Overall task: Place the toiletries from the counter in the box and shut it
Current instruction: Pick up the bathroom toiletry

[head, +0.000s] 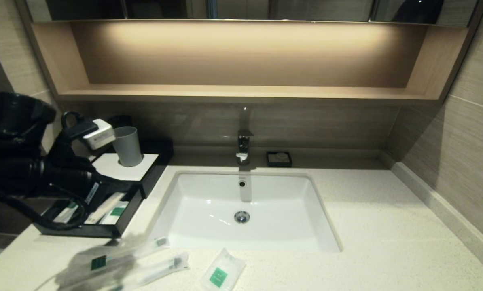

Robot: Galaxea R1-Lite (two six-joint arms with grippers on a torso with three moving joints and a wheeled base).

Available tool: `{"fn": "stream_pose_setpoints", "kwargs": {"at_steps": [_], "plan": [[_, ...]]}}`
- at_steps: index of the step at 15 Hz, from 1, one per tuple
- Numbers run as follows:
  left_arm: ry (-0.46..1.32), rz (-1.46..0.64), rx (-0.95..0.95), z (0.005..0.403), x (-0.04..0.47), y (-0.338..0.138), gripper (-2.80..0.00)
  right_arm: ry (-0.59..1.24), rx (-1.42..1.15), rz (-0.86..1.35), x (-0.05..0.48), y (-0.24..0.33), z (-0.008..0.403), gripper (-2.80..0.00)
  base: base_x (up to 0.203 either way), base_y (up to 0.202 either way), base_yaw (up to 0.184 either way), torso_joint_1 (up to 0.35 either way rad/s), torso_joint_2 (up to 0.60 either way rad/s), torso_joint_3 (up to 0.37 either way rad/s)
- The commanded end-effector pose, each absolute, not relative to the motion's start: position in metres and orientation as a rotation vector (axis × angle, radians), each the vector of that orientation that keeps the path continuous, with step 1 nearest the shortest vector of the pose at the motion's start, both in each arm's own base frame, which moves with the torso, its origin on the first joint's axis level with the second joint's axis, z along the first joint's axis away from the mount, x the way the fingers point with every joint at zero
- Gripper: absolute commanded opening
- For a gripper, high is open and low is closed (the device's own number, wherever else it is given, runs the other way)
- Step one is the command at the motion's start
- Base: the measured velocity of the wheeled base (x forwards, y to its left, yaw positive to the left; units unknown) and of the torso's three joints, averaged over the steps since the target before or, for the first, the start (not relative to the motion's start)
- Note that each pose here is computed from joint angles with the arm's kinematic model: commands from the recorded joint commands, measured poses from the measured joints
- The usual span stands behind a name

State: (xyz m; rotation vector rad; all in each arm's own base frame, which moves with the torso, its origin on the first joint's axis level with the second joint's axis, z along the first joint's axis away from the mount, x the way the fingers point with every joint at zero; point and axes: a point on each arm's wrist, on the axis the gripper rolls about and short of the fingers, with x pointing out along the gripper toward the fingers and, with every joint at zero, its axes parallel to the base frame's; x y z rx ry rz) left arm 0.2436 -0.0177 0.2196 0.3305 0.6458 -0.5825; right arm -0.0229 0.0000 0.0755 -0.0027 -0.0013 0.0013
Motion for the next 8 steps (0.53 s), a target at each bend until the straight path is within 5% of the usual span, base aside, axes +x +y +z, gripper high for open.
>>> {"fn": "stream_pose_setpoints", "kwargs": {"at_steps": [1,8], "plan": [[0.716,-0.662,0.347,0.220,0.237,-0.031,-2.80,0.000,-0.003,0.002,-0.023,0.000,0.075,-2.80,0.000,0.000,0.000,0.000,0.00,0.000],[0.851,-0.844,0.542,0.204,0.223,-0.030,-2.80,0.001,-0.003,0.002,-0.023,0.000,0.075,-2.80,0.000,0.000,0.000,0.000,0.00,0.000]]}}
